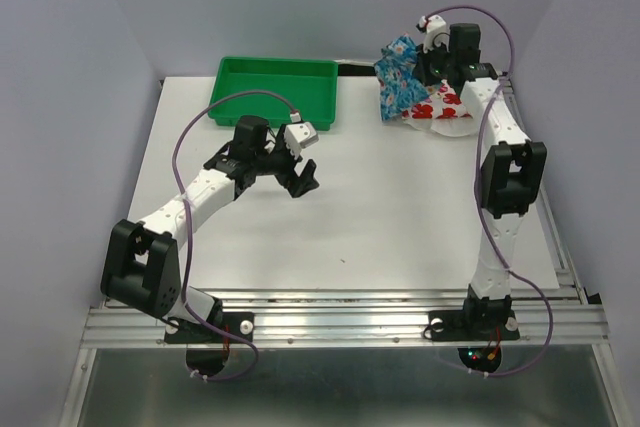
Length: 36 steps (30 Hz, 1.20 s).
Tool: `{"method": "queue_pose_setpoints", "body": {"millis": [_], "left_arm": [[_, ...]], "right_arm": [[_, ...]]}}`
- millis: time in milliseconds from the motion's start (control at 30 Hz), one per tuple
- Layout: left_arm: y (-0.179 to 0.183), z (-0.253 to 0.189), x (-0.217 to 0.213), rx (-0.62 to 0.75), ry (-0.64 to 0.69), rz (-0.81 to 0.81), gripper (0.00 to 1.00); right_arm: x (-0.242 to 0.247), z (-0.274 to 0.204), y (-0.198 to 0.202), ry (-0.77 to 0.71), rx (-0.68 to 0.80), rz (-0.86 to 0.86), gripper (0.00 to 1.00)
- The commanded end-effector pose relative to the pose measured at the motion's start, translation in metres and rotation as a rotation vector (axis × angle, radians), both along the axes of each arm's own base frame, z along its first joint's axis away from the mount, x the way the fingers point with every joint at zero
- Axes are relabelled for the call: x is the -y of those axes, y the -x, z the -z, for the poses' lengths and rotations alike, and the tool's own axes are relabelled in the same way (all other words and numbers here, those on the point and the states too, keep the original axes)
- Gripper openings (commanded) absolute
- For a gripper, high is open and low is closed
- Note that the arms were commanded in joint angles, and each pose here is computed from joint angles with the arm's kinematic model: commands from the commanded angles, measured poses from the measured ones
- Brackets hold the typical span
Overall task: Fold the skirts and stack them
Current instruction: Neatly place the folded skirt to the corner
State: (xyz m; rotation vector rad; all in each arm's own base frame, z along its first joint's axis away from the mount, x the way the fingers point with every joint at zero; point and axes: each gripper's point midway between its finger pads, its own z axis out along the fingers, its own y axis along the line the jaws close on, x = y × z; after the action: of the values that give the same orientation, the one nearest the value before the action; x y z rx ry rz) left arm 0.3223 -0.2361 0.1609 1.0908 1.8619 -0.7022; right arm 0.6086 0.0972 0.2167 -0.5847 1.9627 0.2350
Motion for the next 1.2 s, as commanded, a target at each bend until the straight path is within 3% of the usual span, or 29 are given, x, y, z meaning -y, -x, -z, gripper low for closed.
{"method": "queue_pose_setpoints", "body": {"millis": [0,367,667,1167], "left_arm": [[0.001,-0.019,0.005,0.048,0.053,0.015,0.99],[-0.001,-0.017,0.009,0.025,0.064,0.022,0.99],[-0.001,-0.015,0.007,0.014,0.054,0.010,0.99],[-0.004,-0.009,0.008,-0.018,0.046,-0.004,0.99]], "right_arm": [[0.022,-0.056,-0.013,-0.041,0.123,0.017,0.01],[0.070,-0.049,-0.015,-0.109,0.060,0.075,0.01],[0.093,0.000,-0.023,-0.207,-0.071,0.087,0.01],[0.147,0.024,-0.036,-0.224,-0.064,0.146,0.03]]}}
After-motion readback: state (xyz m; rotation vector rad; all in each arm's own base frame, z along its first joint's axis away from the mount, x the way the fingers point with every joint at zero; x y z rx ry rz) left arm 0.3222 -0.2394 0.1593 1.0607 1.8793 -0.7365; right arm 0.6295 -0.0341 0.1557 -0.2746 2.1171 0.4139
